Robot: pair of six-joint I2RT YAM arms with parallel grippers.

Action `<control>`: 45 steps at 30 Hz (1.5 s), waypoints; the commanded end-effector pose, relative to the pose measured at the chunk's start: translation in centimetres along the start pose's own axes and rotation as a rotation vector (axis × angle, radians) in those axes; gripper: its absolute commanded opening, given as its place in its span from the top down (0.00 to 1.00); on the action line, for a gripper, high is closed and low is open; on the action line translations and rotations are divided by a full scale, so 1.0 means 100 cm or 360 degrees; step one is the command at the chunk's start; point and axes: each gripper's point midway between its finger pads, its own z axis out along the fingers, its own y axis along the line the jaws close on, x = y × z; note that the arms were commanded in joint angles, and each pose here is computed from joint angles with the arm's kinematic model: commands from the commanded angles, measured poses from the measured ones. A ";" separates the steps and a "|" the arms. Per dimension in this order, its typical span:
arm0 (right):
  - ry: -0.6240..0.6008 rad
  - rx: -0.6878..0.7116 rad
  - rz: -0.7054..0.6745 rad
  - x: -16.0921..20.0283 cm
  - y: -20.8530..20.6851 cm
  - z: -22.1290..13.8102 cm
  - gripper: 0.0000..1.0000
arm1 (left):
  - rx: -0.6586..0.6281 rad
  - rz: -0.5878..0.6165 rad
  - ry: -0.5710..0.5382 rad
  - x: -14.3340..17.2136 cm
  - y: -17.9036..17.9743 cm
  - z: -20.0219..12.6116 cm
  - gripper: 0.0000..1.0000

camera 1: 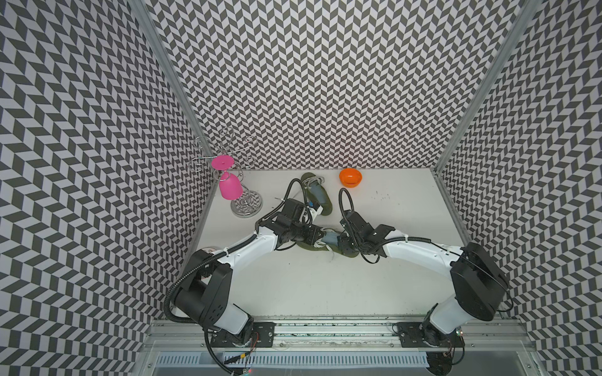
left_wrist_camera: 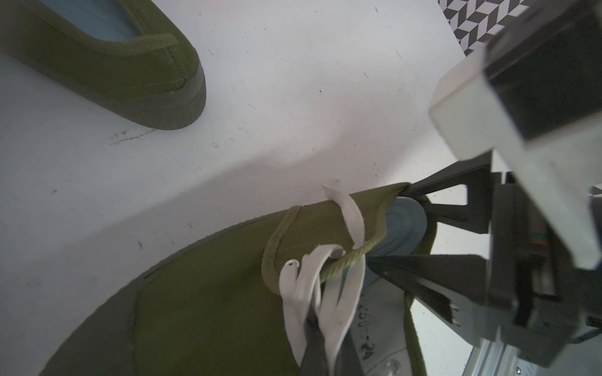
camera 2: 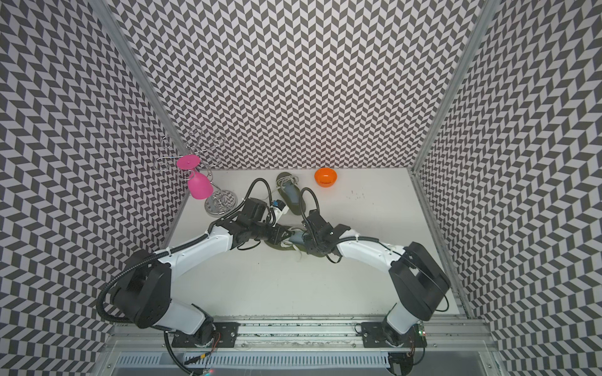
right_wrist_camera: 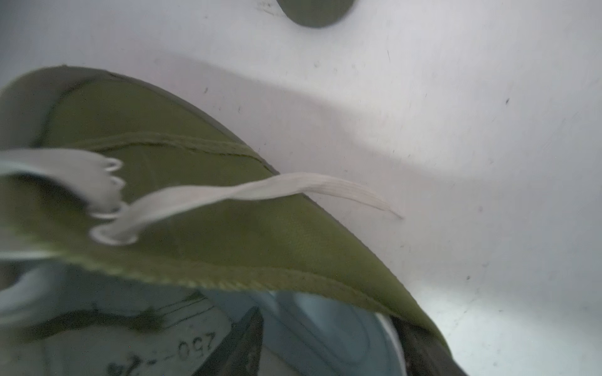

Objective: Insert the insole into the shoe

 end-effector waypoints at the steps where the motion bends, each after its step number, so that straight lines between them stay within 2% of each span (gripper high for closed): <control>1: -0.0065 0.0133 -0.0017 -0.013 -0.020 -0.030 0.29 | -0.0090 0.0058 -0.0089 -0.014 0.006 -0.012 0.97; 5: -0.0109 0.0134 0.0003 -0.023 -0.019 -0.044 0.26 | -0.0112 0.0060 -0.0059 -0.013 0.007 -0.007 0.97; 9: -0.0090 0.0159 -0.0017 -0.020 -0.023 -0.043 0.26 | -0.0099 0.0094 -0.0067 -0.016 -0.001 -0.005 0.97; 18: 0.0019 0.0102 0.0002 0.008 -0.021 -0.006 0.32 | -0.0088 0.0120 -0.0064 -0.015 -0.008 -0.004 0.97; 22: 0.0098 0.0169 -0.0009 0.027 -0.031 0.014 0.32 | -0.0089 0.0135 -0.0077 -0.018 -0.011 -0.005 0.97; 27: 0.0130 0.0437 -0.0045 0.043 -0.063 0.037 0.34 | -0.0060 0.0207 -0.0078 -0.018 -0.022 -0.007 0.97; 29: 0.0195 0.0471 -0.0084 0.048 -0.065 0.045 0.34 | -0.0050 0.0237 -0.0083 -0.019 -0.027 -0.007 0.97; 32: 0.0183 0.0348 -0.0064 0.038 -0.046 0.039 0.33 | -0.0073 0.0226 -0.0085 -0.019 -0.025 -0.008 0.96; 37: 0.0032 0.0069 0.0036 0.001 -0.015 0.001 0.34 | -0.0096 0.0237 -0.0075 -0.017 -0.021 -0.006 0.96; 42: -0.0076 -0.0297 -0.0153 -0.012 0.023 -0.024 0.39 | -0.0001 0.0336 -0.0055 -0.014 -0.037 -0.002 0.96; 45: -0.0044 -0.0374 -0.0219 -0.005 0.031 -0.017 0.43 | 0.0077 0.0404 -0.0048 -0.014 -0.050 -0.001 0.96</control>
